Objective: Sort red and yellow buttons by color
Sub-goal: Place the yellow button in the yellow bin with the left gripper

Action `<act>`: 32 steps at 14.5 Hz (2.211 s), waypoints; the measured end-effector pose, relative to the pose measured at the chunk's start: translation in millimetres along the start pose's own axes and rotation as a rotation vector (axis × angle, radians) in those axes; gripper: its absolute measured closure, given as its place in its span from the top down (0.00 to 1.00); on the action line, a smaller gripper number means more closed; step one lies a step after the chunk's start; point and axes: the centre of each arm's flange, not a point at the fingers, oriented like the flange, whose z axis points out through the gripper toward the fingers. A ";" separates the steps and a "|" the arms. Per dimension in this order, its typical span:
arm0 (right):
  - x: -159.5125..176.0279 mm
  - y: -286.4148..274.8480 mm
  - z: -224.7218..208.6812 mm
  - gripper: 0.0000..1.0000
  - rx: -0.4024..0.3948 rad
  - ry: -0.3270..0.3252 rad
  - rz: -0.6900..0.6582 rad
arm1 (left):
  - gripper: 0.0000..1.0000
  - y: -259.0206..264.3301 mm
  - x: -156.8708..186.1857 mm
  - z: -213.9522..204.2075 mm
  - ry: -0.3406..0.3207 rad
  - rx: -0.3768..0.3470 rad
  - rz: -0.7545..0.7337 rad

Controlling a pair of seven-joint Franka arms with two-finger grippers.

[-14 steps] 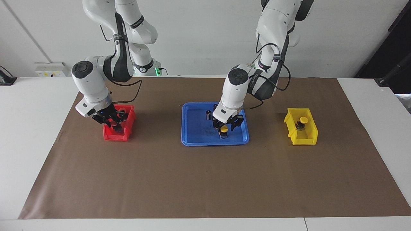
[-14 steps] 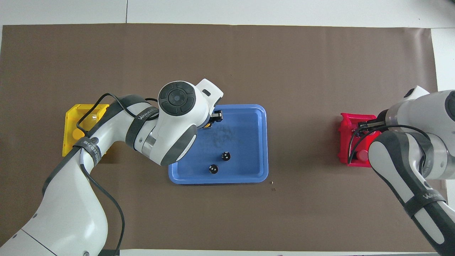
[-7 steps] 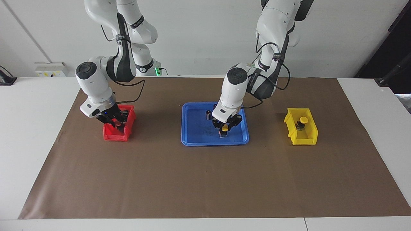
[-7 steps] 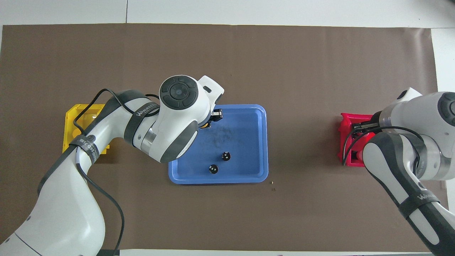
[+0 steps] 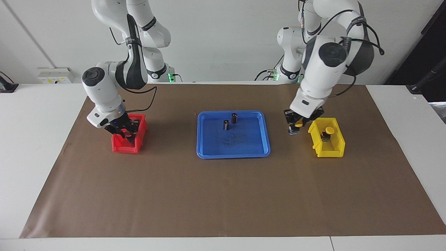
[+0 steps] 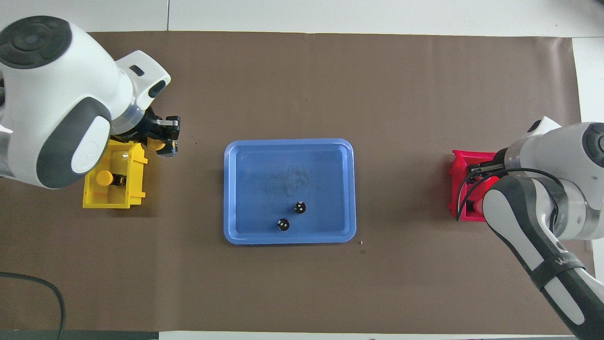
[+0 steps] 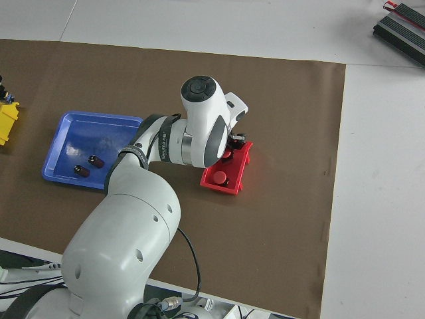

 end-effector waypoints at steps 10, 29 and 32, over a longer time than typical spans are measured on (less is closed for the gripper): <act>-1.7 4.6 0.7 0.47 0.000 -0.002 -0.005 | 0.41 -82.4 8.2 74.7 0.020 -0.018 0.030; 28.7 8.4 -201.4 1.00 0.005 -0.060 -0.009 | 0.41 -116.3 -1.3 129.0 0.031 -0.027 0.047; 17.9 8.6 -234.6 1.00 0.007 -0.089 0.028 | 0.49 -113.6 -2.9 132.0 0.025 -0.028 0.050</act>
